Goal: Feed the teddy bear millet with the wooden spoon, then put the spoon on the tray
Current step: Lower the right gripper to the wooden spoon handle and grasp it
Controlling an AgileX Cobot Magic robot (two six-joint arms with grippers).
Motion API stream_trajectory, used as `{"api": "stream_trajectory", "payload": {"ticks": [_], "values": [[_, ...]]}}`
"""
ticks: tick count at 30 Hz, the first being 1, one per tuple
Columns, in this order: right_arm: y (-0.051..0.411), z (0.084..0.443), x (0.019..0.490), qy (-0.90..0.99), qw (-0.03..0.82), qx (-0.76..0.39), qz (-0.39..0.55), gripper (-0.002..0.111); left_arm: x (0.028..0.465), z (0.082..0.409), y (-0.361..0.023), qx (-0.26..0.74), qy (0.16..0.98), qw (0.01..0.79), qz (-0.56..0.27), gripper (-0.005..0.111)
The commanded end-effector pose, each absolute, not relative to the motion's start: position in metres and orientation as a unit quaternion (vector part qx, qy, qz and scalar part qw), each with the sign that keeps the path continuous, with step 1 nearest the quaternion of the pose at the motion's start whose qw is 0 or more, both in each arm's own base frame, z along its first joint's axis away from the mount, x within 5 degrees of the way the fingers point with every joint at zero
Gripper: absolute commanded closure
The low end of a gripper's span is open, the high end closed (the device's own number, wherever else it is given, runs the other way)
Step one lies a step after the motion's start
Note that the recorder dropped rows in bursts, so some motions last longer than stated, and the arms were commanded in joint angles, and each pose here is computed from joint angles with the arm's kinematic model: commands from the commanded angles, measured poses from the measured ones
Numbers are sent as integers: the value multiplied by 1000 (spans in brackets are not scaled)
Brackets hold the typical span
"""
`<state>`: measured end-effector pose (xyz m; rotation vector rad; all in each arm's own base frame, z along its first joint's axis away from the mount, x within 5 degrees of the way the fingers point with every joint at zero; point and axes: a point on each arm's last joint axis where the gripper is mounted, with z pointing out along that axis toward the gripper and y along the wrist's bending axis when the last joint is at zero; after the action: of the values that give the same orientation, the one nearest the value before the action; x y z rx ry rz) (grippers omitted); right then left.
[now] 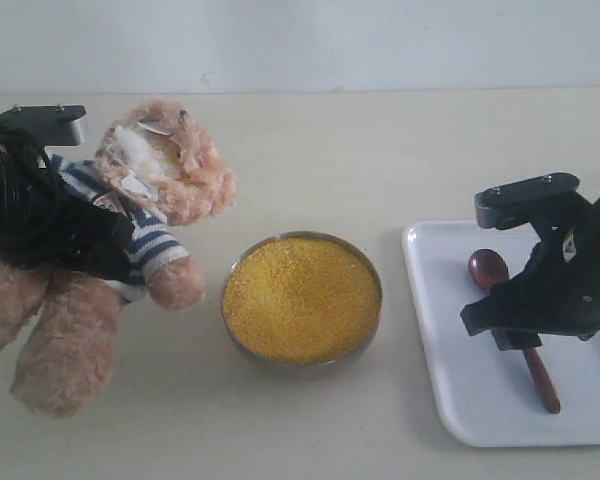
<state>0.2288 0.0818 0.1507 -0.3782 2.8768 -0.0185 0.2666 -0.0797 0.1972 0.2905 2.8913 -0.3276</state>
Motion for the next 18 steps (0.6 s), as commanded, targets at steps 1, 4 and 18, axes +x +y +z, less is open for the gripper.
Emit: {"api": "stream_trajectory", "payload": {"ticks": [1,4,18], "values": [[81,137,233,984,114,-137,-20,52,265,200,-80,103,982,113,-116,103],[83,127,235,984,107,-138,-19,52,265,200,-80,103,981,113,-116,103],[83,126,237,985,94,-144,-25,109,265,200,-80,103,981,113,-116,103]]}}
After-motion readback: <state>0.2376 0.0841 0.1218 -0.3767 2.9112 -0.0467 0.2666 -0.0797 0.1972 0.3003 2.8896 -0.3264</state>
